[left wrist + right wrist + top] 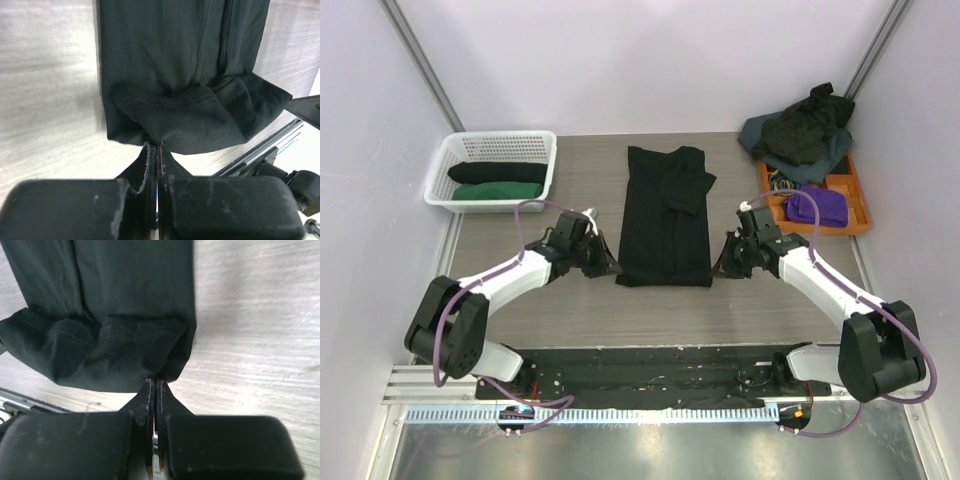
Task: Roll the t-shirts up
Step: Roll the T-shirt to the center of the board.
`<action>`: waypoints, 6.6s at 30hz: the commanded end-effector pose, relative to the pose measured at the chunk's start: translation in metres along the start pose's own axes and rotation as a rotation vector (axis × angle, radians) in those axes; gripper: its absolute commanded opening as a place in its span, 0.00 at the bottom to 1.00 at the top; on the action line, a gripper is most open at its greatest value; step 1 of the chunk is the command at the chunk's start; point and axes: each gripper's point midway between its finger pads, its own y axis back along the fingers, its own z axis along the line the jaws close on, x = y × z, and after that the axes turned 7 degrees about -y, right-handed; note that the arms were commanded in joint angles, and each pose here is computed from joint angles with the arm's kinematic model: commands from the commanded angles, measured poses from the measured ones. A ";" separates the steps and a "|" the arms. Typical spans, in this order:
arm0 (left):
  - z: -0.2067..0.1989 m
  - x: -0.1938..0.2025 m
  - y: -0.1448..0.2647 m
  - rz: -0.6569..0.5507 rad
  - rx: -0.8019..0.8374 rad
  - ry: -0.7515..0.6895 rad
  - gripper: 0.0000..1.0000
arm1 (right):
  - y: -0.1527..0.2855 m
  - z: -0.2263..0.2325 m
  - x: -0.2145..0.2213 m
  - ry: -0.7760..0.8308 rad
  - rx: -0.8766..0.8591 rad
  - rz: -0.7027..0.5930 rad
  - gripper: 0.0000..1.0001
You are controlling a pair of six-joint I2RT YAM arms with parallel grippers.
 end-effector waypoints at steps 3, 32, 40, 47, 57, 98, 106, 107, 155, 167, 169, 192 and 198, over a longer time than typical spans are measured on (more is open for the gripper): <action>-0.001 -0.034 -0.012 -0.016 0.026 -0.003 0.01 | -0.006 0.006 -0.032 -0.001 -0.024 -0.048 0.01; 0.000 -0.079 -0.014 -0.100 -0.002 -0.044 0.42 | -0.018 0.014 -0.098 -0.022 0.019 -0.195 0.42; -0.044 -0.059 0.021 -0.154 0.124 -0.077 0.34 | 0.013 0.064 -0.066 -0.017 -0.303 -0.149 0.30; -0.078 -0.043 -0.009 -0.114 0.299 -0.070 0.22 | -0.015 0.107 -0.022 0.018 -0.532 0.011 0.01; -0.046 -0.042 -0.070 -0.061 0.250 -0.011 0.19 | -0.078 0.109 -0.024 -0.014 -0.584 0.092 0.01; 0.003 -0.021 -0.007 -0.208 -0.019 -0.394 0.52 | -0.020 -0.035 -0.022 0.120 0.057 -0.212 0.35; 0.014 -0.007 -0.024 -0.153 -0.027 -0.389 0.49 | -0.030 -0.032 -0.023 0.173 0.114 -0.224 0.43; 0.014 -0.005 -0.026 -0.140 -0.022 -0.386 0.48 | -0.033 -0.033 -0.022 0.173 0.123 -0.218 0.43; 0.022 0.011 -0.038 -0.042 -0.037 -0.329 0.00 | -0.046 -0.017 -0.003 0.228 0.094 -0.177 0.01; 0.021 0.044 0.000 0.022 -0.012 -0.264 0.00 | -0.014 -0.020 0.045 0.138 0.021 -0.067 0.01; 0.020 0.048 0.003 0.032 -0.010 -0.237 0.00 | -0.011 -0.017 0.045 0.143 0.005 -0.070 0.01; -0.018 -0.003 0.002 0.055 0.012 -0.135 0.02 | -0.007 0.024 -0.007 0.163 -0.024 -0.083 0.01; -0.019 -0.026 -0.005 0.019 0.056 -0.066 0.02 | -0.011 0.020 -0.028 0.126 -0.032 -0.071 0.01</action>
